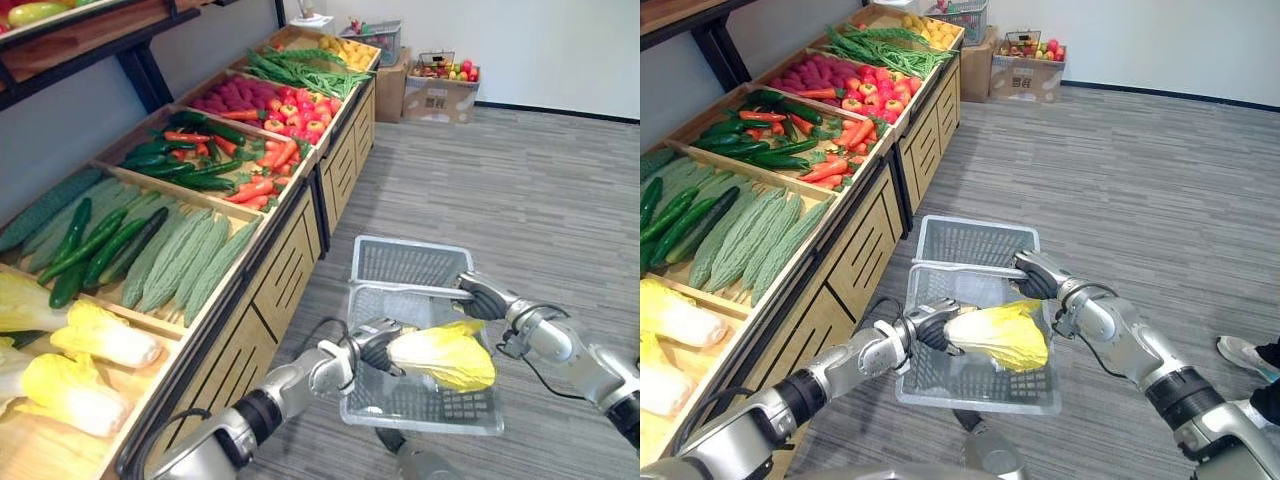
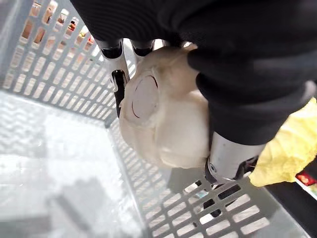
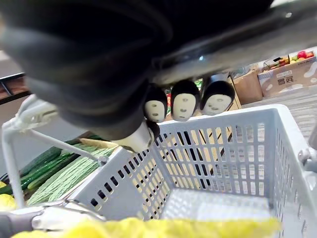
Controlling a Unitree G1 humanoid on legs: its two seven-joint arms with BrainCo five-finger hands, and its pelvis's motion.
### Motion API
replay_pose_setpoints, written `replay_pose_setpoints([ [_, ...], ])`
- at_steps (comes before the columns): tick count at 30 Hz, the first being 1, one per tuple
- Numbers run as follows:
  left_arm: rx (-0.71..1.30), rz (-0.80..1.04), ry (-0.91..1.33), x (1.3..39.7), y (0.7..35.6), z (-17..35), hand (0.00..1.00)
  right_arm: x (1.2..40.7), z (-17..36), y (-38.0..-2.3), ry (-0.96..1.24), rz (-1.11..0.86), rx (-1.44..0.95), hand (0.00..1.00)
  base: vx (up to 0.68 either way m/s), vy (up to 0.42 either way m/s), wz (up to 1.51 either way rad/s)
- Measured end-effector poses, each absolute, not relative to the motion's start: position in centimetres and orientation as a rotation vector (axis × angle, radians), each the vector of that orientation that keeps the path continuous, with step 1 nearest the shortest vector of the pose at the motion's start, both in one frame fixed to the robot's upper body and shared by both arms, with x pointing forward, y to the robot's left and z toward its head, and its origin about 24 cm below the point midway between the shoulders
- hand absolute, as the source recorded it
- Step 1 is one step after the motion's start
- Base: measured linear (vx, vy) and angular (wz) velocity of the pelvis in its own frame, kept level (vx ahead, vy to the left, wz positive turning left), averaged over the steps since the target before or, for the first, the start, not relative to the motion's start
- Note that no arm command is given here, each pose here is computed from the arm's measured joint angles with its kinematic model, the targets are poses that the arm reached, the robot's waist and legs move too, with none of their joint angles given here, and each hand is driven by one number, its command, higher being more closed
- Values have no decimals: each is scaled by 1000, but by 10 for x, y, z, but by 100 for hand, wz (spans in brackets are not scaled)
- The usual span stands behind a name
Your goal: Pick vegetable in the basket
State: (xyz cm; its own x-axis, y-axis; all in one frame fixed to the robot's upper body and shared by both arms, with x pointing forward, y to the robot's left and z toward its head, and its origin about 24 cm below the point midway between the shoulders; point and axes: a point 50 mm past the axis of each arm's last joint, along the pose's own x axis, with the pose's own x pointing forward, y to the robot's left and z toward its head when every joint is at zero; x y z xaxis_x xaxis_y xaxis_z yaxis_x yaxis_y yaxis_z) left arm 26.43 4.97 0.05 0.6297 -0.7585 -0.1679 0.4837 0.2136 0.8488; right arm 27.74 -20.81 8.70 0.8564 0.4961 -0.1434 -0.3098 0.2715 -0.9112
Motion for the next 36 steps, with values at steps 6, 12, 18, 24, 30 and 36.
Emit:
replay_pose_setpoints([
  [6,1112,-848,-325,274,55,1,0,279,90,-205,-188,564,-1162,100,-13,13,-11],
  [12,1119,-824,-299,281,53,0,0,280,91,-205,-187,570,-1156,100,-10,2,-3],
  [18,1126,-818,-283,283,55,-1,0,280,90,-204,-182,578,-1152,100,0,0,0],
  [24,1122,-811,-281,284,54,-1,0,280,90,-205,-179,577,-1152,100,-21,-4,5],
  [30,1056,-793,-351,281,41,15,0,276,78,-229,-88,471,-1114,100,-52,-22,44],
  [36,720,-696,-473,254,33,54,0,249,34,-280,182,294,-1049,100,-74,-32,81],
])
